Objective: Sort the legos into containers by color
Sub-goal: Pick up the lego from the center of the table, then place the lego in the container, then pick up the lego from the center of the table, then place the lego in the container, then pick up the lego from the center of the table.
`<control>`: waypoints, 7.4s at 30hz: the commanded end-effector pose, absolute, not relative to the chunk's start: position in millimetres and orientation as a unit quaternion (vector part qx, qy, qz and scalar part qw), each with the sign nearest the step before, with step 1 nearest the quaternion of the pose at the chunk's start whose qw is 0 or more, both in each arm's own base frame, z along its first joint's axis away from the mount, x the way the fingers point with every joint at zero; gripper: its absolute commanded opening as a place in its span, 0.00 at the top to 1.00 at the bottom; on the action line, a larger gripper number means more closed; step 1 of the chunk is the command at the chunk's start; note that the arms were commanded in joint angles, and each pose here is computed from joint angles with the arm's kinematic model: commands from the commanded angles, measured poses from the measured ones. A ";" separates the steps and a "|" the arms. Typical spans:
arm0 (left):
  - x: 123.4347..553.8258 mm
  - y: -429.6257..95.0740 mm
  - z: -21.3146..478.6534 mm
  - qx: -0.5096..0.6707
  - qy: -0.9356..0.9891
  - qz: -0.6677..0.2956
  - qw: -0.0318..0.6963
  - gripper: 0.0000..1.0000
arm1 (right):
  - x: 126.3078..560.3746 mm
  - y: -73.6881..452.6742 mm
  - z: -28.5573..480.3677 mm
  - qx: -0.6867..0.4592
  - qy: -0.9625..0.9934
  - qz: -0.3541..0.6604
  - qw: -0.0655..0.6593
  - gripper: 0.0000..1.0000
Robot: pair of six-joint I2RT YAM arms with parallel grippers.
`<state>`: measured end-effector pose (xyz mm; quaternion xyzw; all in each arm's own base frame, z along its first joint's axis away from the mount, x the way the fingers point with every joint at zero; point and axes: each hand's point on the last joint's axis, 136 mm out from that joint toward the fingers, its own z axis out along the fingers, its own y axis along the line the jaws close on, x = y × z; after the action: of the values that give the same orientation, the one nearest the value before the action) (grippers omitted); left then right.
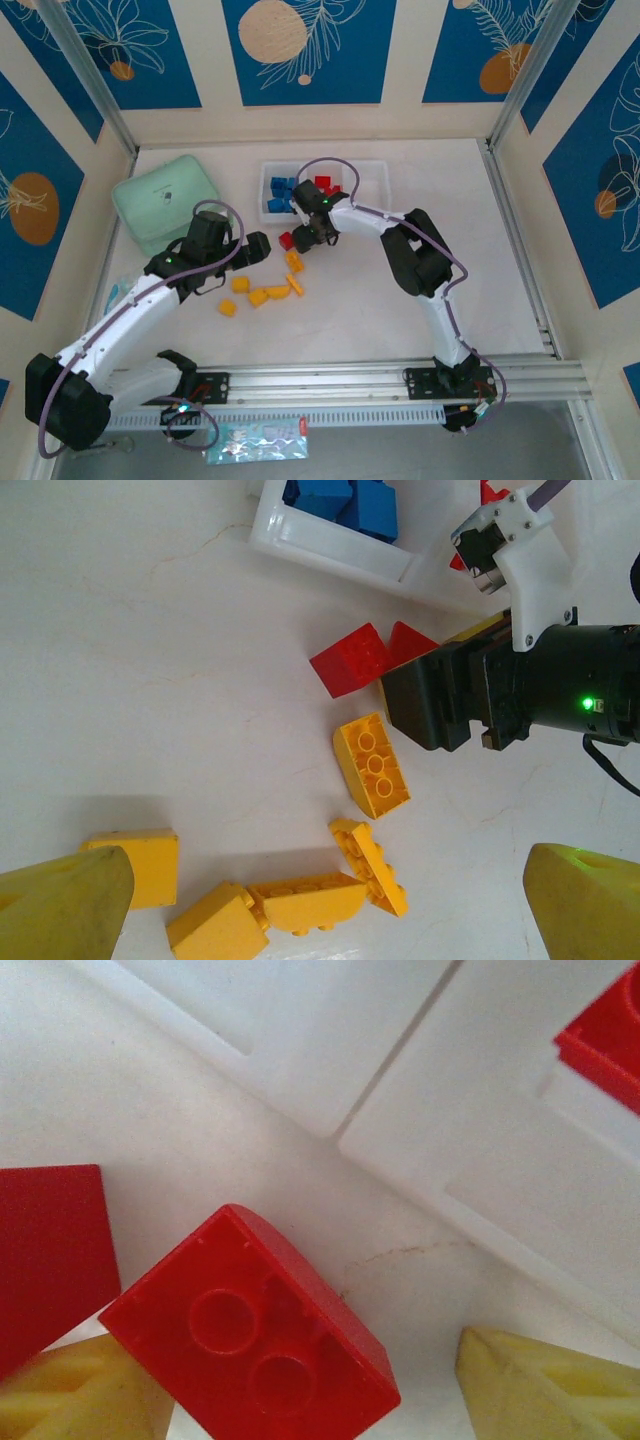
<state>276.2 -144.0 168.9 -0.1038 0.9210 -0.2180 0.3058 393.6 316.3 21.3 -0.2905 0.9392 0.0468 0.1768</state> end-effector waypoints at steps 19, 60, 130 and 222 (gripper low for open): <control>279.5 -139.6 176.6 -0.107 0.918 -0.220 0.312 0.00 | 382.9 339.8 61.9 -0.336 0.911 0.085 0.224 0.67; 315.2 -181.2 207.5 -0.062 0.898 -0.291 0.325 0.00 | 439.6 281.1 142.0 -0.146 0.947 0.107 0.263 0.38; 302.4 -175.3 175.9 -0.084 0.906 -0.286 0.302 0.00 | 479.4 295.2 140.5 -0.129 0.941 0.131 0.284 0.74; 281.3 -166.2 180.2 -0.099 0.900 -0.289 0.312 0.00 | 377.5 294.8 130.8 -0.121 0.956 0.143 0.225 0.72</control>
<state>275.0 -148.9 161.5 -0.1223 0.9097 -0.2553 0.3037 363.9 317.3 107.2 -0.1454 0.9591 0.1326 0.2036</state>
